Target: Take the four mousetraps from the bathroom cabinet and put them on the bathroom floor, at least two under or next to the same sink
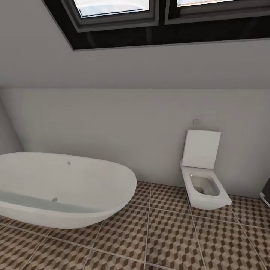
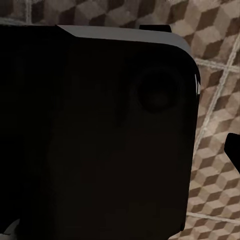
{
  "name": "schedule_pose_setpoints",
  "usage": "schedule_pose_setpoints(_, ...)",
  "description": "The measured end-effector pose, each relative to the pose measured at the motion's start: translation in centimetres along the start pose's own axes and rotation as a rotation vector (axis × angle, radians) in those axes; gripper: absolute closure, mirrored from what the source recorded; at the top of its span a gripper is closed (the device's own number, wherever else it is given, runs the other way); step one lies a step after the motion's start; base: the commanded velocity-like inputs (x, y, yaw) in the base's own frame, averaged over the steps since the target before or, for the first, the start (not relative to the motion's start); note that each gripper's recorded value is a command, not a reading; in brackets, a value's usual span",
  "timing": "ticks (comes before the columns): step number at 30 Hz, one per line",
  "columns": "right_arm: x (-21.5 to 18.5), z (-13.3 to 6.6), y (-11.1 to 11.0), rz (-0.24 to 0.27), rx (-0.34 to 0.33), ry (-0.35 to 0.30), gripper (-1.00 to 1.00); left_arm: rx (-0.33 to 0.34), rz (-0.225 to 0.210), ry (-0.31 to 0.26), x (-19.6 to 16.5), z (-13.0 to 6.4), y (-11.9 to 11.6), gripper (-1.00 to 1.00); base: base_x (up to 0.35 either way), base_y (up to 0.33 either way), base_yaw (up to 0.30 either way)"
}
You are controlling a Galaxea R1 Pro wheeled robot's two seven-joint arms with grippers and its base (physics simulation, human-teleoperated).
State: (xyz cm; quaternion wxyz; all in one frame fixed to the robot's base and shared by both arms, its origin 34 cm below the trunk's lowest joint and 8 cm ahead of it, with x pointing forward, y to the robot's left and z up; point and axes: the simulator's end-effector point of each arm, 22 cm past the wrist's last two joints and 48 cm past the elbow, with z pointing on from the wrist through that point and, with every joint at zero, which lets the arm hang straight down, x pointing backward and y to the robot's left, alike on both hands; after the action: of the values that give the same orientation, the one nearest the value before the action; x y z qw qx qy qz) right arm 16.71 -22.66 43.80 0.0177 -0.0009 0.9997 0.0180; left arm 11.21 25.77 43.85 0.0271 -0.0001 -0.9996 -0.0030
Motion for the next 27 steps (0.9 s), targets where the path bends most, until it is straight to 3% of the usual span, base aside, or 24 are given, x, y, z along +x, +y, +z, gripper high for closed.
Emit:
schedule_pose_setpoints(17, -1.7, -0.1, 0.0, -0.005, 0.001, -0.072, -1.00, -0.052, 0.000, -0.092, -4.4, -0.3, 4.0, -1.00, 0.000, 0.000, 0.000)
schedule_pose_setpoints(18, -3.4, -0.2, -0.1, -0.006, 0.001, -0.147, -1.00, -0.054, 0.003, -0.180, -8.6, -0.9, 4.1, -1.00, 0.000, 0.000, 0.000)
schedule_pose_setpoints(19, -3.7, -0.3, -0.1, -0.006, 0.001, -0.159, -1.00, -0.055, 0.005, -0.272, -13.1, -1.9, 4.2, -1.00, 0.000, 0.000, 0.000)
schedule_pose_setpoints(27, -10.4, -1.3, -0.6, -0.006, 0.020, -0.313, -1.00, -0.058, 0.007, -0.412, -19.2, -4.1, 4.2, -1.00, 0.000, 0.000, 0.000)
